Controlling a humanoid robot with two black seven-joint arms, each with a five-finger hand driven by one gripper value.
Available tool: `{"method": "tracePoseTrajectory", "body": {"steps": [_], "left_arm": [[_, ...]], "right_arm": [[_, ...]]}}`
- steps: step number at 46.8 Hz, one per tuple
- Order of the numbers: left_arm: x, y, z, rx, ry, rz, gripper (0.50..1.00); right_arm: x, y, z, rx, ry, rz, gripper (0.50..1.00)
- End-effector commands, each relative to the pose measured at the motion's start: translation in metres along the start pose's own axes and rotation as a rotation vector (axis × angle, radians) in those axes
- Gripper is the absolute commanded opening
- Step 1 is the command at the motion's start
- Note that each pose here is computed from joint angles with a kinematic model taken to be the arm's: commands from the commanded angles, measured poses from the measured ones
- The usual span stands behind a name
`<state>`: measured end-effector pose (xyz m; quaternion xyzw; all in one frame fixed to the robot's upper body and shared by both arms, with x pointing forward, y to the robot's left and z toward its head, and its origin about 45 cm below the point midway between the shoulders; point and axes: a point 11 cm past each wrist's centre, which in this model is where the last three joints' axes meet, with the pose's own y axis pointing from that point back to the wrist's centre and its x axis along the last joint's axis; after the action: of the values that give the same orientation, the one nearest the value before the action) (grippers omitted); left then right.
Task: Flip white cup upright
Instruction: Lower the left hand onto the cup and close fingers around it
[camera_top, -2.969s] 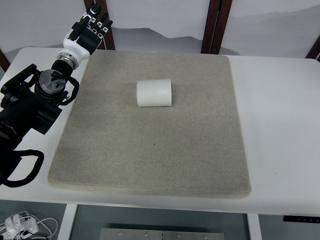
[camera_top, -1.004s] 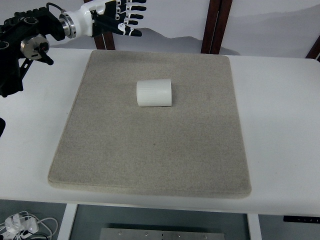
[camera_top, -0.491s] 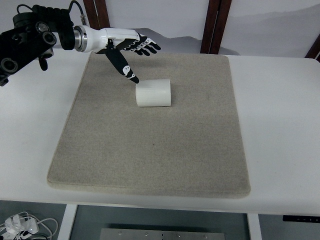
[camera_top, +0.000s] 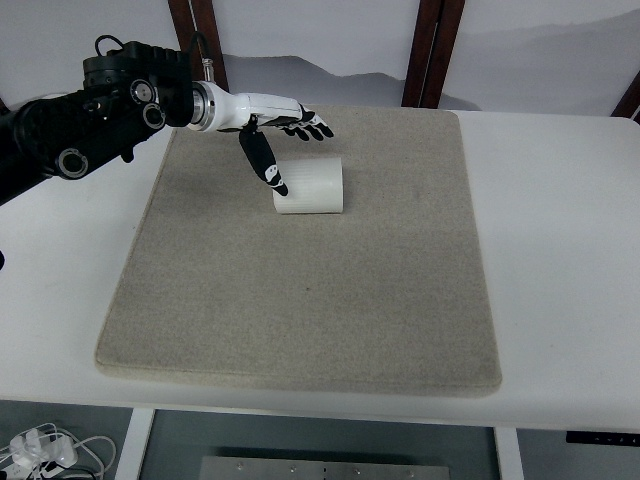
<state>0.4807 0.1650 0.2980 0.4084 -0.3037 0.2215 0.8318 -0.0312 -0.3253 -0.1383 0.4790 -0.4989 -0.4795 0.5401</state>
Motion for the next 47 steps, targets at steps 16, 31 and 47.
{"method": "tracePoseTrajectory", "body": {"steps": [16,31,47], "left_arm": [[-0.017,-0.036,0.006,0.046,0.007,-0.009,0.981],[-0.028,-0.048,0.007,0.068,-0.009,-0.026,0.969],[-0.026,-0.049,0.004,0.081,-0.017,-0.01,0.896]], "right_arm": [[0.0,0.0,0.0,0.0,0.0,0.0,0.952],[0.0,0.0,0.0,0.0,0.0,0.0,0.952],[0.0,0.0,0.0,0.0,0.0,0.0,0.952]]}}
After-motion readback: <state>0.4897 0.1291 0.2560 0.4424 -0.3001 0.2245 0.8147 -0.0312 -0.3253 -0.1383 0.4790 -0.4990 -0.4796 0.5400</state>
